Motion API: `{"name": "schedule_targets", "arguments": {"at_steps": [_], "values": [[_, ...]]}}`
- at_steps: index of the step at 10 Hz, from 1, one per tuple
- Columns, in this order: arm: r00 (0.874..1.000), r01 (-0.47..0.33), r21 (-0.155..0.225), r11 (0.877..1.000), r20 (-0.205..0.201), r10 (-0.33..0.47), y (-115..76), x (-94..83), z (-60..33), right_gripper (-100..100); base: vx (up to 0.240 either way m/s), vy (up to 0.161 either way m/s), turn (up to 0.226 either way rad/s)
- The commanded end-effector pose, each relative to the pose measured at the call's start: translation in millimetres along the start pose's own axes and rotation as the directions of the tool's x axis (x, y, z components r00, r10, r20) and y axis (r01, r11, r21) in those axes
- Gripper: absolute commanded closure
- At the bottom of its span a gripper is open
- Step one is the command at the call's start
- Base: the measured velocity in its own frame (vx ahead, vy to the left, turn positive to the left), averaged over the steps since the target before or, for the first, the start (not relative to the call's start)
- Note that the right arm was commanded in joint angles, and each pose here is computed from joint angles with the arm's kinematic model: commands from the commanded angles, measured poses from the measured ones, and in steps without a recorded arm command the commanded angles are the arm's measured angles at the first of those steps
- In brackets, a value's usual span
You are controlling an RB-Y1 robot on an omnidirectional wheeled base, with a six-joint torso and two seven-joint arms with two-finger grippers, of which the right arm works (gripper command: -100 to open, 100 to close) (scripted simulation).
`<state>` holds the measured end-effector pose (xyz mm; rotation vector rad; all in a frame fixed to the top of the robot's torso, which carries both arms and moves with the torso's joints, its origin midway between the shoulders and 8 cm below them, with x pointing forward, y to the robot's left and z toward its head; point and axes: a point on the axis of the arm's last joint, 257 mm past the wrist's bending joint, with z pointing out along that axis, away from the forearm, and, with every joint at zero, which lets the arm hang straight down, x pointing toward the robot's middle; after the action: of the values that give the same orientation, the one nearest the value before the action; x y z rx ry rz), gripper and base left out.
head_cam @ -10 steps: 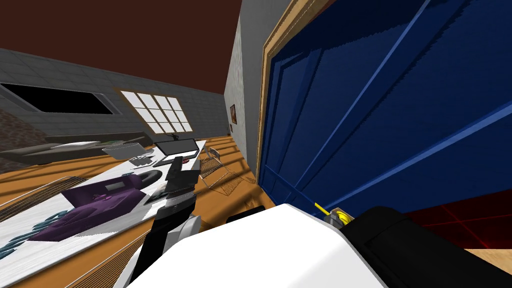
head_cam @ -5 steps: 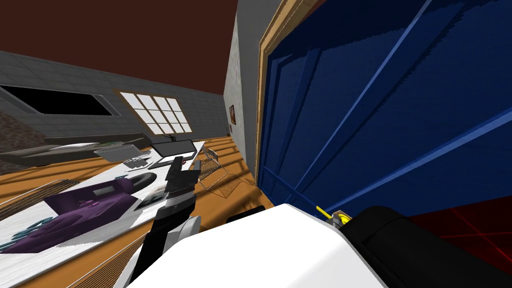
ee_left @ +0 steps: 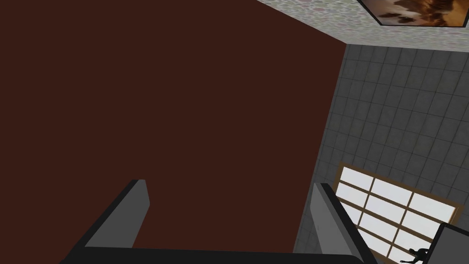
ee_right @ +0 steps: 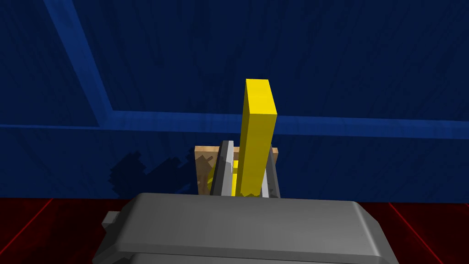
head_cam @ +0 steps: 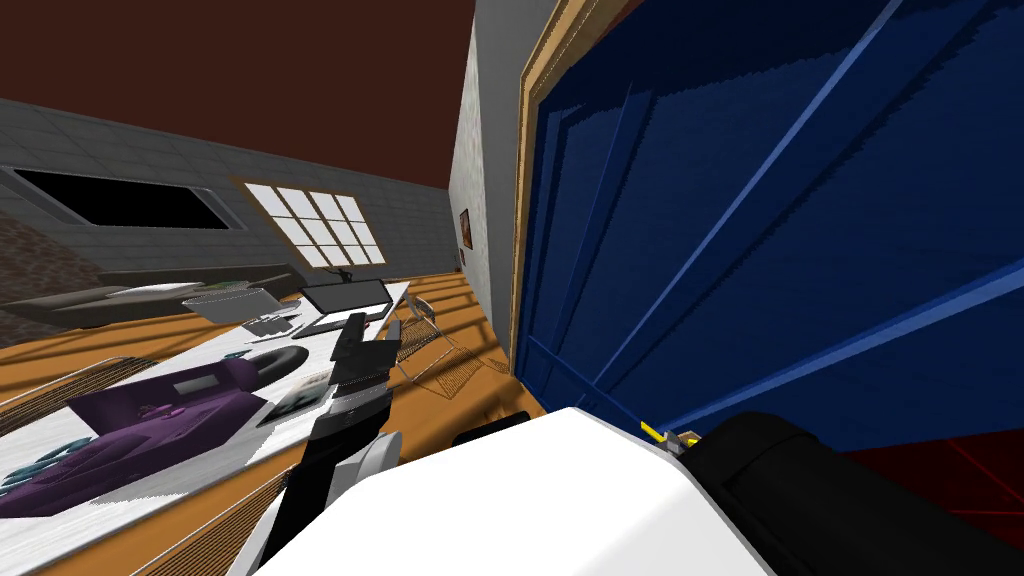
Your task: Push the door open
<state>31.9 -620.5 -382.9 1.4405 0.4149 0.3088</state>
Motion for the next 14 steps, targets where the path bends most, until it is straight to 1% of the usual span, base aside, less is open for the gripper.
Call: {"name": "schedule_targets", "arguments": {"at_steps": [1,3,4,5,6,7,8,9,10,11,12,13,14], "values": [[0.999,-0.018,-0.035,0.999,-0.048,0.016,8.5,17.7,4.0,100,0.101,-0.110,0.003],[0.999,-0.018,-0.035,0.999,-0.048,0.016,8.5,17.7,4.0,100,0.040,-0.076,0.017],[0.998,-0.019,-0.036,0.999,-0.060,0.017,8.1,16.8,-0.7,100,0.051,-0.052,0.032],[0.996,-0.021,-0.037,0.999,-0.083,0.018,7.5,15.0,-10.2,100,0.085,-0.131,0.033],[0.996,-0.021,-0.037,0.999,-0.083,0.018,7.5,15.0,-10.2,100,0.081,-0.110,0.013],[0.995,-0.023,-0.036,0.999,-0.094,0.019,7.0,14.1,-15.4,100,0.090,-0.078,0.018],[0.995,-0.023,-0.036,0.999,-0.094,0.019,7.0,14.1,-15.4,100,0.060,-0.052,0.018],[0.993,-0.027,-0.034,0.999,-0.117,0.023,6.1,12.3,-26.0,100,0.072,-0.099,0.021],[0.993,-0.027,-0.034,0.999,-0.117,0.023,6.1,12.3,-26.0,100,0.055,-0.093,0.034],[0.991,-0.029,-0.032,0.999,-0.128,0.025,5.7,11.4,-31.5,100,0.045,-0.056,0.016],[0.991,-0.029,-0.032,0.999,-0.128,0.025,5.7,11.4,-31.5,100,0.047,-0.042,0.016],[0.988,-0.034,-0.027,0.999,-0.150,0.030,4.7,9.5,-42.9,100,0.080,-0.087,0.017],[0.988,-0.034,-0.027,0.999,-0.150,0.030,4.7,9.5,-42.9,100,0.085,-0.097,-0.017]]}}
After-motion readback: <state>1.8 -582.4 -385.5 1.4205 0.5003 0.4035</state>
